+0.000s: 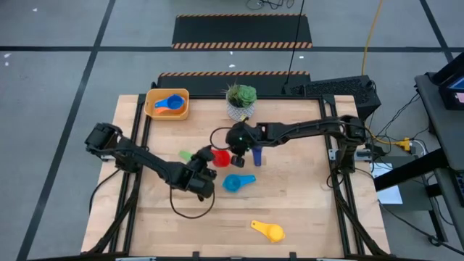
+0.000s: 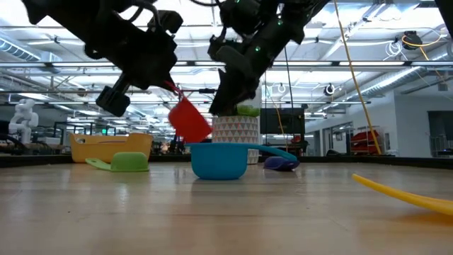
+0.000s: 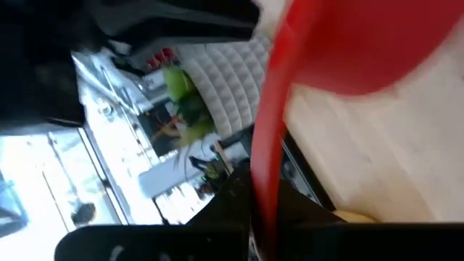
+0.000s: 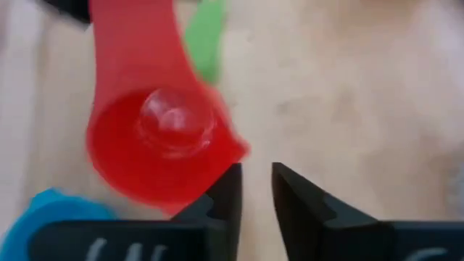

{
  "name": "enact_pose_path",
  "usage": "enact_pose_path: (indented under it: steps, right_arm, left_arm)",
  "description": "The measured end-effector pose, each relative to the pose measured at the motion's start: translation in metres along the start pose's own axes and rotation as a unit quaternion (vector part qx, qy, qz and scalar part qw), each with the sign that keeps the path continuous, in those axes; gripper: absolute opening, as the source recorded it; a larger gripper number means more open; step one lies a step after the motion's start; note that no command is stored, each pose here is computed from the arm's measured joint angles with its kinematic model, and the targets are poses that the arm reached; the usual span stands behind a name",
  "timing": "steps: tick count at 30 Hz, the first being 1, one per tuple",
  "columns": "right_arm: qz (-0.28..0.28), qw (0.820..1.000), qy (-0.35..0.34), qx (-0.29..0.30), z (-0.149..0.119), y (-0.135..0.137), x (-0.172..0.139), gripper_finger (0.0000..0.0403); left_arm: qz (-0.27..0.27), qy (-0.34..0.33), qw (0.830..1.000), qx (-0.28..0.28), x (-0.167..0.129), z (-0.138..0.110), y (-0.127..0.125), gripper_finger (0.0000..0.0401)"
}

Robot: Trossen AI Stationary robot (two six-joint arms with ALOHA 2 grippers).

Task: Nest measuring cups in basket
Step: Stack the dark orange measuring cup on top of the dark blue measuring cup in the yellow bin

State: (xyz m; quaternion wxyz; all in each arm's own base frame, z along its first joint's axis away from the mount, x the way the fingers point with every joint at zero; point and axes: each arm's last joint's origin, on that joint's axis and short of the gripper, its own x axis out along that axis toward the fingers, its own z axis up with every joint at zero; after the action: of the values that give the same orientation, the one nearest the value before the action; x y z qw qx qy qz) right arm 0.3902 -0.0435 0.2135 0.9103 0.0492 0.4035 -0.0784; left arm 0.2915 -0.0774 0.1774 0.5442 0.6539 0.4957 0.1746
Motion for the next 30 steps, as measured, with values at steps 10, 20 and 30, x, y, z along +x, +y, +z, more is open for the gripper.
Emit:
enact_pose_path:
  steps: [10, 20, 30]
  right_arm:
    - [-0.057, 0.995, -0.061, -0.059, 0.02, -0.033, -0.043, 0.0185]
    - [-0.104, 0.983, -0.118, -0.091, 0.003, -0.07, -0.042, 0.0214]
    - [-0.113, 0.977, -0.14, -0.115, -0.035, -0.071, -0.035, 0.0215]
  left_arm:
    - [-0.057, 0.134, 0.984, -0.104, 0.032, -0.078, 0.02, 0.0005]
    - [-0.109, 0.354, 0.907, -0.201, 0.091, -0.184, 0.024, 0.0005]
    - [-0.184, 0.402, 0.859, -0.26, 0.141, -0.243, 0.019, 0.0007]
